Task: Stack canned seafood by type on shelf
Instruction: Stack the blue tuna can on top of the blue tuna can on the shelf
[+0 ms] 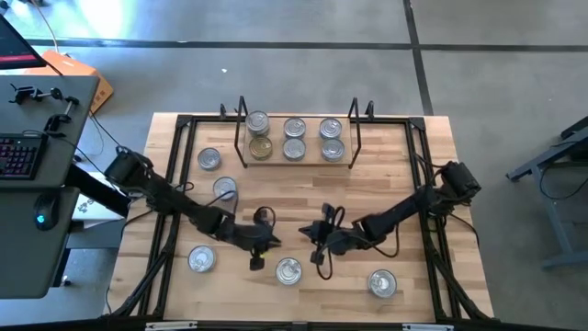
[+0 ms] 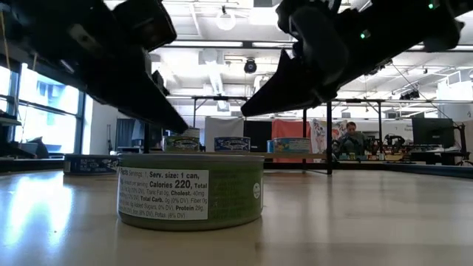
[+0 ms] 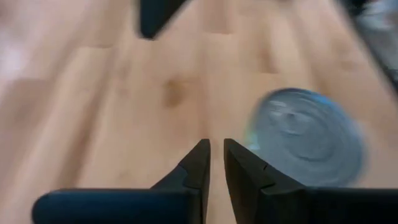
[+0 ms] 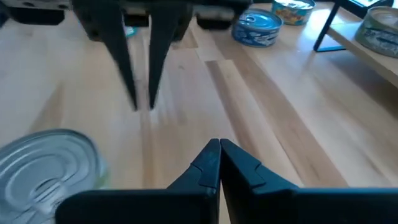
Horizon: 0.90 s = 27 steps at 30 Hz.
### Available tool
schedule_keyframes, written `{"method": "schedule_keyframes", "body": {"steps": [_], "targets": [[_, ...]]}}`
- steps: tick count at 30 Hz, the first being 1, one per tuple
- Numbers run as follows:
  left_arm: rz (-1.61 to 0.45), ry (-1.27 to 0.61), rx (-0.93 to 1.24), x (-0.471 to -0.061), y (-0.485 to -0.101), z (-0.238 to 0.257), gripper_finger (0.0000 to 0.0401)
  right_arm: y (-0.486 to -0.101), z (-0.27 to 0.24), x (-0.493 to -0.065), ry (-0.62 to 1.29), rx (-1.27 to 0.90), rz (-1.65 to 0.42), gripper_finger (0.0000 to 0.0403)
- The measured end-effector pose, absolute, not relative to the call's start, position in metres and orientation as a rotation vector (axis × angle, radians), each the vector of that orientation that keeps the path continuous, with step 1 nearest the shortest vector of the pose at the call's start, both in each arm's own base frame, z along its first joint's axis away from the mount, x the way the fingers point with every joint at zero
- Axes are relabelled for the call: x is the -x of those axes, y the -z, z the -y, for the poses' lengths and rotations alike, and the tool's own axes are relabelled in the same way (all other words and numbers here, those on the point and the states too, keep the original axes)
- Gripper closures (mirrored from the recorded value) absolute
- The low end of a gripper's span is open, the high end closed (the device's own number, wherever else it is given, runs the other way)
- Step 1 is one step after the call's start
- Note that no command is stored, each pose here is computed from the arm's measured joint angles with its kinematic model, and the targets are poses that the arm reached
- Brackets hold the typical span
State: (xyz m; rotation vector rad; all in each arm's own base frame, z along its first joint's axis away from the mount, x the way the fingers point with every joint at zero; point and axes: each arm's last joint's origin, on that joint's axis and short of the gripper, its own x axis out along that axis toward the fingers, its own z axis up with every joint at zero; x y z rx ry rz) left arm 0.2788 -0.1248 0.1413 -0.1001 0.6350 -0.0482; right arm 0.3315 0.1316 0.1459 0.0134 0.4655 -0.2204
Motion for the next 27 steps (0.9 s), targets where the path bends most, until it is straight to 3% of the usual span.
{"method": "schedule_keyframes", "body": {"steps": [6, 9, 12, 16, 20, 24, 27], "targets": [[-0.877, -0.224, 0.083, -0.251, -0.158, 0.114, 0.0380, -0.146, -0.122, -0.336, 0.224, -0.027, -0.473, 0.0400], [-0.831, -0.535, 0.027, -0.225, -0.166, 0.105, 0.0387, -0.146, -0.119, -0.337, 0.224, -0.031, -0.475, 0.0386], [-0.788, -0.708, 0.065, -0.202, -0.167, 0.098, 0.0391, -0.146, -0.118, -0.337, 0.224, -0.032, -0.476, 0.0363], [-0.772, -0.733, 0.123, -0.183, -0.160, 0.091, 0.0368, -0.146, -0.119, -0.337, 0.212, 0.004, -0.480, 0.0335], [-0.763, -0.746, 0.131, -0.166, -0.149, 0.079, 0.0310, -0.148, -0.121, -0.338, 0.136, 0.028, -0.473, 0.0323], [-0.778, -0.765, 0.020, -0.151, -0.130, 0.064, 0.0251, -0.149, -0.123, -0.339, 0.069, 0.055, -0.468, 0.0321], [-0.810, -0.742, -0.059, -0.146, -0.115, 0.054, 0.0240, -0.149, -0.123, -0.339, 0.059, 0.077, -0.465, 0.0321]]}}
